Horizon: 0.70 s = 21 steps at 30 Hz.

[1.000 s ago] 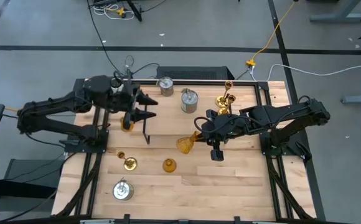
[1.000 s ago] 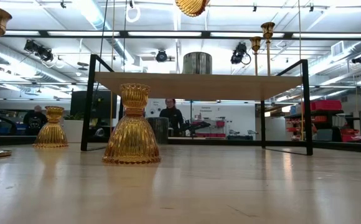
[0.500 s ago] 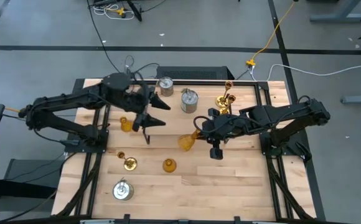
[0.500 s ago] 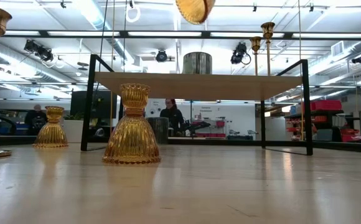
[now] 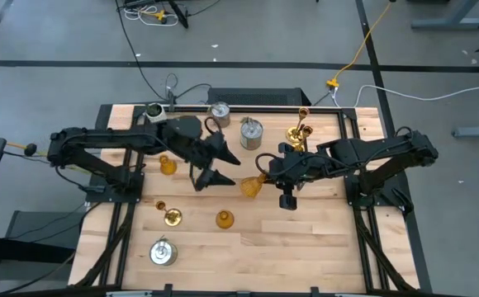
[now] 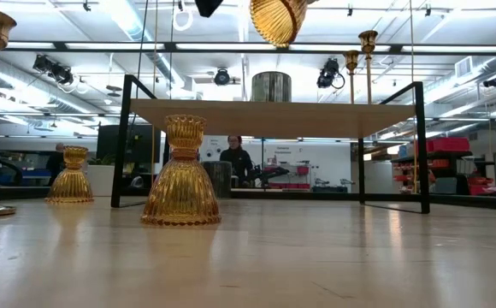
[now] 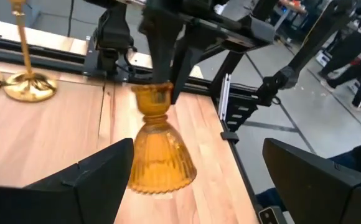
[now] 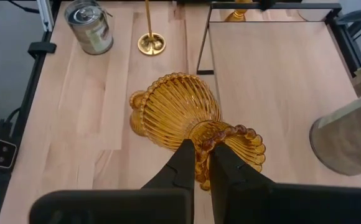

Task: Pick & Place candle stick holders
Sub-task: Put the top glass candle holder on the shelf

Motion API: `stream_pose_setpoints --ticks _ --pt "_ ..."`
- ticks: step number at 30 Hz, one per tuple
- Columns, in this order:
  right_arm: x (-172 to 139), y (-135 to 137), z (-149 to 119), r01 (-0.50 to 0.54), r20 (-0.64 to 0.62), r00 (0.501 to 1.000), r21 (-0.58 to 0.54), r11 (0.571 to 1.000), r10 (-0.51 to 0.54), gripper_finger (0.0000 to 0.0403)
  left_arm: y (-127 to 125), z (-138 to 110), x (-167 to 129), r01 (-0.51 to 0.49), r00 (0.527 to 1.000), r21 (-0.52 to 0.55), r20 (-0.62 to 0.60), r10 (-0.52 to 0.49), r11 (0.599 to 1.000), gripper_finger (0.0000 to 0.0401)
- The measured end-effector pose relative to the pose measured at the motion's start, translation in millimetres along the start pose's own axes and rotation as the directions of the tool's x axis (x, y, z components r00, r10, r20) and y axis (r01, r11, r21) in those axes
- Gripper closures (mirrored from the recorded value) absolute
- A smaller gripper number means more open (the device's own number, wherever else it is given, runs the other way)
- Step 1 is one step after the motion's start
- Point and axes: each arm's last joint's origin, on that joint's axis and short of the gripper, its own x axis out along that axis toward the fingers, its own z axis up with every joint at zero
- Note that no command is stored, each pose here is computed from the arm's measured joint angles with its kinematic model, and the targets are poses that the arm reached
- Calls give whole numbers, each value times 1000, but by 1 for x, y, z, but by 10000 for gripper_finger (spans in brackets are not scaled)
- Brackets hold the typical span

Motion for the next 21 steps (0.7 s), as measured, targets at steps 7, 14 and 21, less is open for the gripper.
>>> stream_pose_setpoints --ticks 7,14,21 --pt "0 -2 0 5 2 1000 -8 1000 -5 389 -7 7 15 -48 998 11 -50 49 999 35" --pt "0 -2 1 5 2 1000 -19 1000 -5 389 -10 16 29 -111 982 20 -154 112 994 35" --pt "0 -2 1 4 8 1000 -18 1000 -4 389 -13 19 49 -118 975 38 -187 123 992 35"
